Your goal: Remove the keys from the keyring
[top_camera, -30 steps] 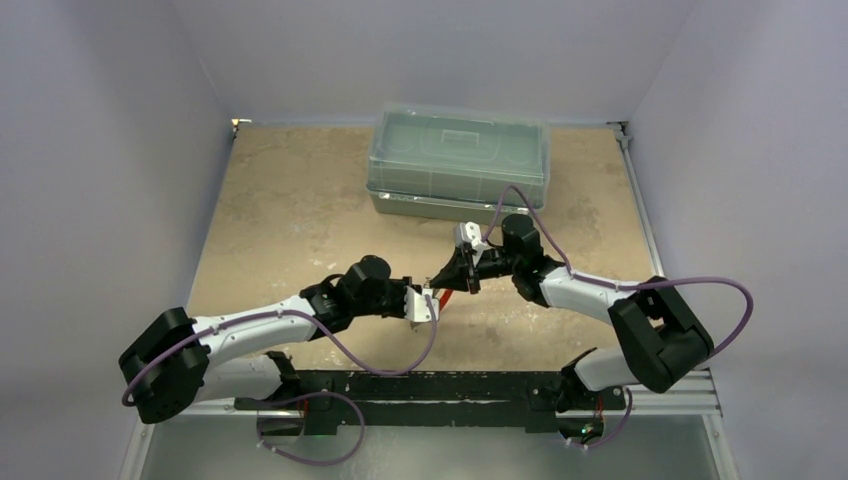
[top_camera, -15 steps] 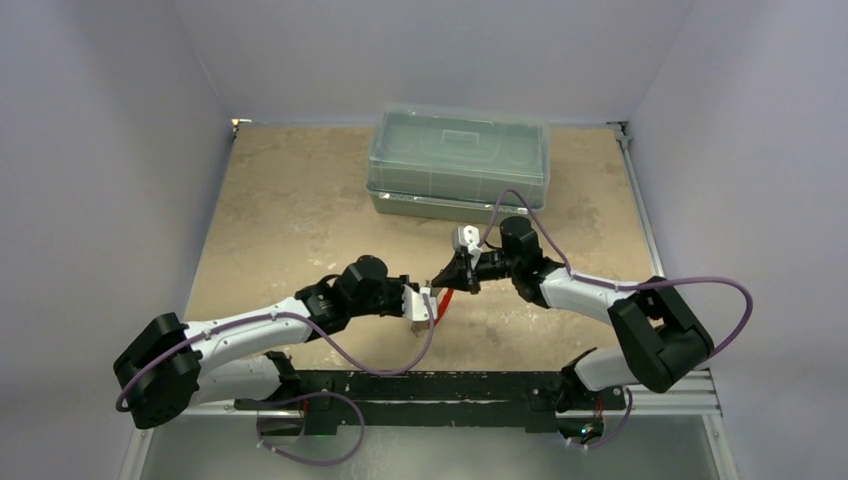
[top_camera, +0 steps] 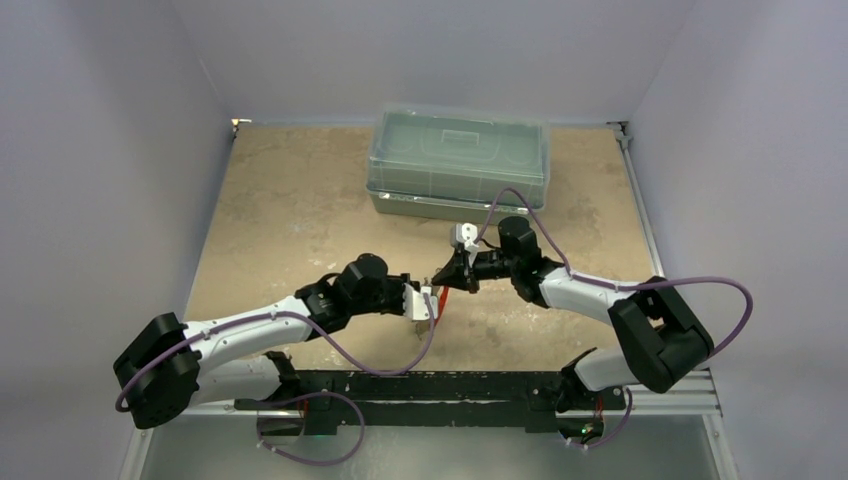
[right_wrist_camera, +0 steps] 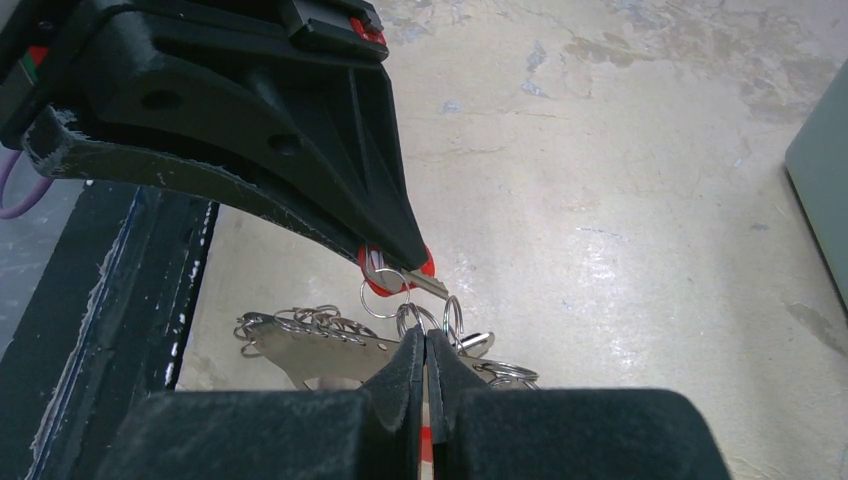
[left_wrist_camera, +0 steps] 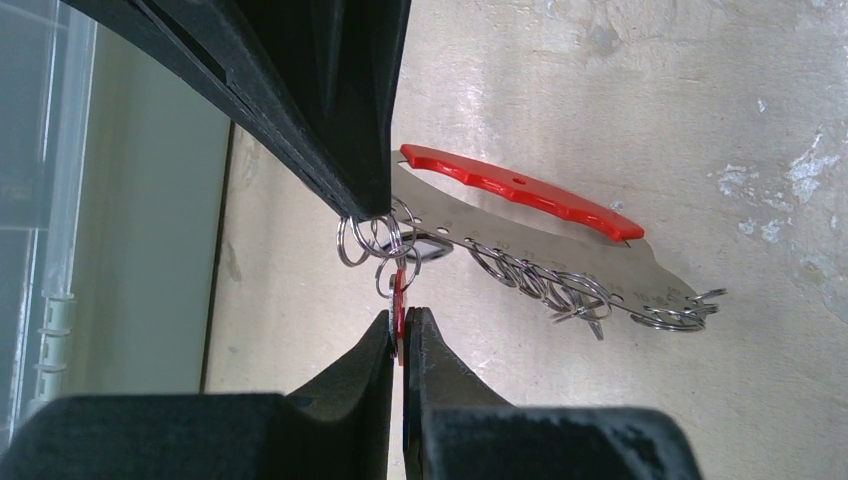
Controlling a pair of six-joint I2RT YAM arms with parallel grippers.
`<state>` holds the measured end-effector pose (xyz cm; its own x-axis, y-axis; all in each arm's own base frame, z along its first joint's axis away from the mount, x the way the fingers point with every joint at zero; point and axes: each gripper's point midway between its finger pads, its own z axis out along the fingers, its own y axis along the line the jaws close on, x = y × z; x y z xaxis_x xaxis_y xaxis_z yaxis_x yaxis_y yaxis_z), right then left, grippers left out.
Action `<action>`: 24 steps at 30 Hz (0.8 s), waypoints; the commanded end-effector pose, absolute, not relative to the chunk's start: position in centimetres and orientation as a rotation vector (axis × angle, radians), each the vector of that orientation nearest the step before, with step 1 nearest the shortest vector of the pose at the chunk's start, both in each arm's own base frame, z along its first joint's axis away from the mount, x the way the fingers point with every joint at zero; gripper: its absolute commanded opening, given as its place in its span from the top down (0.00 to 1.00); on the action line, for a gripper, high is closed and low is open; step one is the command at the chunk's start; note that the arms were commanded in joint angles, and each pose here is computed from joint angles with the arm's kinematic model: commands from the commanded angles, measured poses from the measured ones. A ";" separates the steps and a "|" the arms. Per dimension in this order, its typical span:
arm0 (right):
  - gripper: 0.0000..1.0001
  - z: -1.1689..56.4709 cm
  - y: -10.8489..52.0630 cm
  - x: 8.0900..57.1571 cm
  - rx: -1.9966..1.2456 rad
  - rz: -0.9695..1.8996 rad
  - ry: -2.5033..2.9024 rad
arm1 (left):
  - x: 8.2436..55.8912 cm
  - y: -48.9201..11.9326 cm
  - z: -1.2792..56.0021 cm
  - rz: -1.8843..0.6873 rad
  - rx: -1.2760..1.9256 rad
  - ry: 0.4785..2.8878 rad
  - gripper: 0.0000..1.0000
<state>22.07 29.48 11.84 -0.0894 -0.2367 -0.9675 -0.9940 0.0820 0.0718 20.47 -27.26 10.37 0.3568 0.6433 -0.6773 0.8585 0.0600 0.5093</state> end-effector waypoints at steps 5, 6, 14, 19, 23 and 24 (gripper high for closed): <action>1.00 11.8 29.4 24.1 -1.282 1.009 1.509 | 21.6 -29.4 14.6 -0.263 1.641 1.222 1.00; 1.00 11.7 29.5 24.1 -1.286 1.009 1.508 | 21.7 -29.5 14.7 -0.259 1.643 1.214 1.00; 1.00 11.2 29.8 23.5 -1.319 1.016 1.511 | 21.9 -30.5 15.9 -0.237 1.673 1.129 1.00; 1.00 11.0 30.1 23.0 -1.343 1.027 1.512 | 22.8 -30.6 15.9 -0.181 1.683 1.107 1.00; 1.00 10.7 30.4 22.6 -1.360 1.040 1.522 | 23.1 -31.0 16.8 -0.163 1.674 1.073 1.00; 1.00 10.6 30.4 22.5 -1.363 1.044 1.522 | 23.2 -31.1 17.0 -0.162 1.672 1.064 1.00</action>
<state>21.98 29.94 10.75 -0.0899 -0.2929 -0.9519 -0.9950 0.0682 0.0730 21.92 -28.14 11.32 0.4750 0.6655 -0.5757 0.7975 -0.0490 0.6013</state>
